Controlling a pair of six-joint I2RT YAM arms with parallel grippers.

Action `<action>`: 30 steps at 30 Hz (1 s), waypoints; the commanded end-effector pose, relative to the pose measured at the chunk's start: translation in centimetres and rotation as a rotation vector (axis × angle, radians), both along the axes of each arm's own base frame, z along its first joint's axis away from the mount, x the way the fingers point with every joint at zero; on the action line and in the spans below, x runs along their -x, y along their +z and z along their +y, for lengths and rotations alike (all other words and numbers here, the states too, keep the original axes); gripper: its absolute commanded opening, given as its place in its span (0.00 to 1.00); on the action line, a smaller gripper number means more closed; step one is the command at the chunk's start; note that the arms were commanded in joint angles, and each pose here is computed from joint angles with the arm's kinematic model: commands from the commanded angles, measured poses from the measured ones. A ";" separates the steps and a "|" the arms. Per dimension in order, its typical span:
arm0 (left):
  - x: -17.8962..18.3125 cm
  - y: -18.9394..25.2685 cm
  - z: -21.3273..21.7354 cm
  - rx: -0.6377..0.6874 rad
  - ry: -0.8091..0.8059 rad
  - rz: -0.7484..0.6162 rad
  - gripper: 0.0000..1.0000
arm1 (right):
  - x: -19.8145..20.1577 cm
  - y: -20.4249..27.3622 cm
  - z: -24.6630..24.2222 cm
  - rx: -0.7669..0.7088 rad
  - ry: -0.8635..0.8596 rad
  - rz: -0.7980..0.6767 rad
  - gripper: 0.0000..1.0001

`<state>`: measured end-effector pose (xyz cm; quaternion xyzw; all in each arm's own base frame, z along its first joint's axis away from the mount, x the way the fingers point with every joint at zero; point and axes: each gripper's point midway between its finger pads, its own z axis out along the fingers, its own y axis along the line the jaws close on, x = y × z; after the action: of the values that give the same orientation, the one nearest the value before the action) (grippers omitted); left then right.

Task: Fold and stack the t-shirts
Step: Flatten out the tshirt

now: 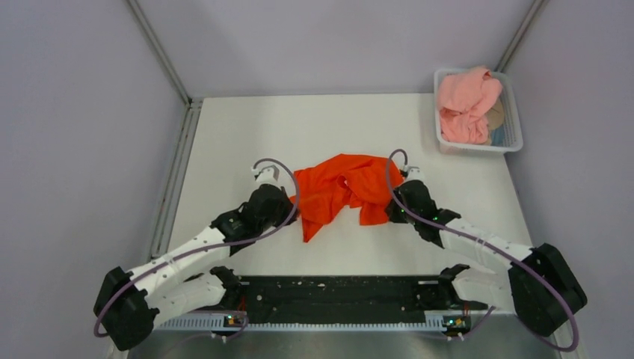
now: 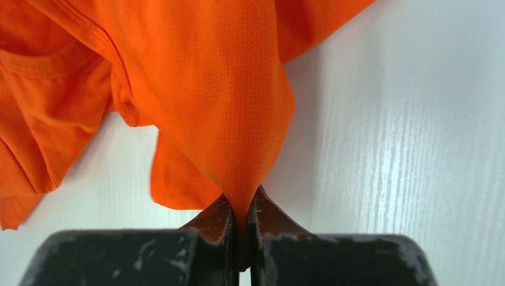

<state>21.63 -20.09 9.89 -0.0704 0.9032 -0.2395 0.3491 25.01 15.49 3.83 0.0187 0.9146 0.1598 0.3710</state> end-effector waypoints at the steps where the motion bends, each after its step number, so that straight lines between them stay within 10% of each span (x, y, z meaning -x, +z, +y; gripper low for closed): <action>1: -2.6 7.5 1.5 0.032 0.108 -0.214 0.00 | -2.3 7.8 -0.3 -0.012 -0.031 -0.204 0.00; 20: 3.2 36.9 7.6 0.377 0.078 -0.893 0.00 | 3.6 38.1 -0.5 -0.158 0.276 -0.816 0.00; 30: -1.5 39.2 8.8 0.225 0.276 -0.937 0.00 | -0.3 42.3 -2.3 -0.085 0.082 -0.851 0.00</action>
<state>19.22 -11.02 48.96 -0.0825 0.5836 -0.3672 0.7195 21.32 13.77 46.36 -0.1069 0.6477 0.2716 0.7038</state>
